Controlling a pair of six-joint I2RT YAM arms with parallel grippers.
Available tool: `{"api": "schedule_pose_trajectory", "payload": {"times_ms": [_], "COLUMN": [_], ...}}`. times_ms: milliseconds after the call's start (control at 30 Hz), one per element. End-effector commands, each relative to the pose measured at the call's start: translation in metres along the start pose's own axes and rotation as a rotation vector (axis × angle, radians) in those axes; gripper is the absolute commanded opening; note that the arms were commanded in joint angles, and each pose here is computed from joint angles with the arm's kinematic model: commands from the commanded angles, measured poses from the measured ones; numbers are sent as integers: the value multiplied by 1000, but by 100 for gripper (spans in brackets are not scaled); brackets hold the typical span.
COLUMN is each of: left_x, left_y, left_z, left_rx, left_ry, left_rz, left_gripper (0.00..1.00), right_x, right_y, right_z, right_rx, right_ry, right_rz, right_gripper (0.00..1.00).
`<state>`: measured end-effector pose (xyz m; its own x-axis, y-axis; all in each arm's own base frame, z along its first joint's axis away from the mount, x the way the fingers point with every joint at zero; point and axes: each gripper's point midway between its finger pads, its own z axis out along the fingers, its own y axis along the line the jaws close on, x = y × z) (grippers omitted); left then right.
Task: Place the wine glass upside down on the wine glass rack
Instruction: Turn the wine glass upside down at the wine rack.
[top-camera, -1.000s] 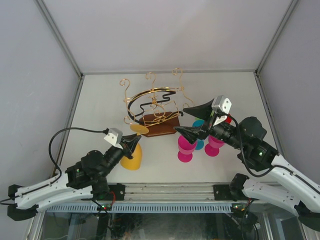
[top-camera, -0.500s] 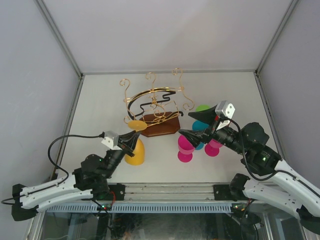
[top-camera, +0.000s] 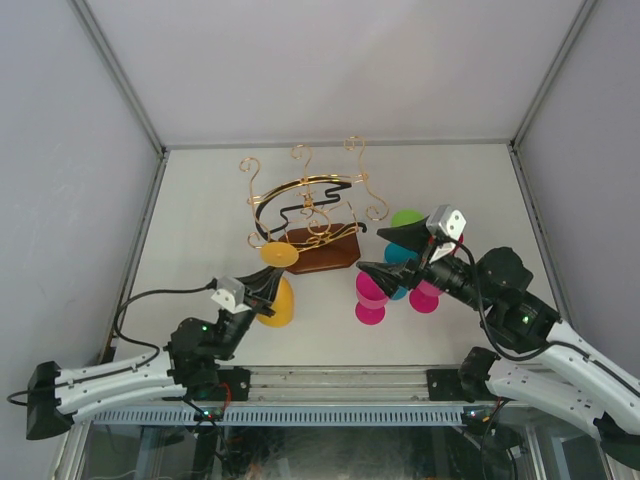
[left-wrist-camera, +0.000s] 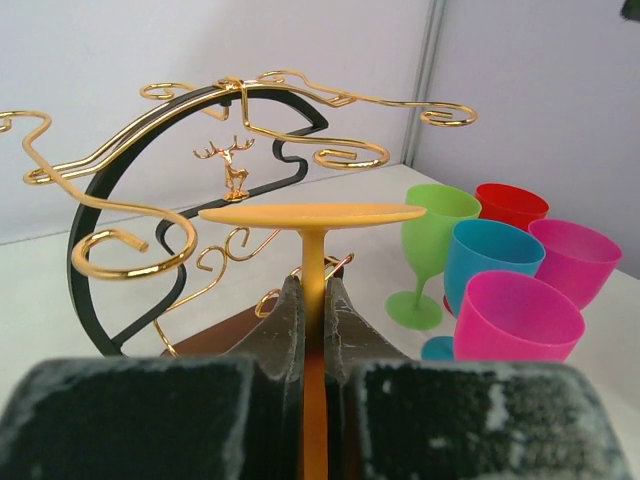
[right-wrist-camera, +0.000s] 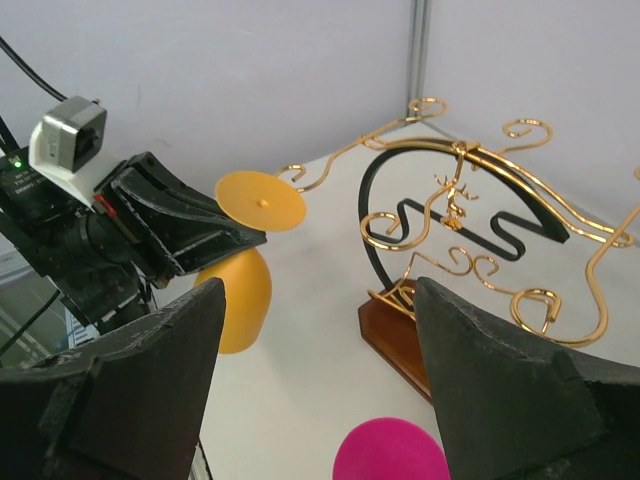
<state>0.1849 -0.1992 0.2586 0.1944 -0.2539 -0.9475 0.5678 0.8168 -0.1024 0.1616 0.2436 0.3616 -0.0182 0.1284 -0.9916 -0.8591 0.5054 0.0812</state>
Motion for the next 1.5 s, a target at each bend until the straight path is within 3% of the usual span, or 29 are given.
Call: {"api": "schedule_pose_trajectory", "payload": {"times_ms": [0, 333, 600, 867, 1467], "left_x": [-7, 14, -12, -39, -30], "left_y": [0, -9, -14, 28, 94], "left_z": [-10, -18, -14, -26, -32], "left_rx": [40, 127, 151, -18, -256], "left_ry": [-93, -89, -185, -263, -319], "left_rz": [-24, 74, 113, 165, 280], "left_gripper": [0, 0, 0, 0, 0], "right_x": [2, 17, 20, 23, 29], "right_y": [-5, -7, -10, -9, -6], "right_z": [-1, -1, -4, -5, -5], "right_rx": [24, 32, 43, 41, 19], "right_ry": [-8, 22, 31, 35, 68], "right_rz": [16, 15, 17, 24, 37], "right_gripper": [76, 76, 76, 76, 75]}}
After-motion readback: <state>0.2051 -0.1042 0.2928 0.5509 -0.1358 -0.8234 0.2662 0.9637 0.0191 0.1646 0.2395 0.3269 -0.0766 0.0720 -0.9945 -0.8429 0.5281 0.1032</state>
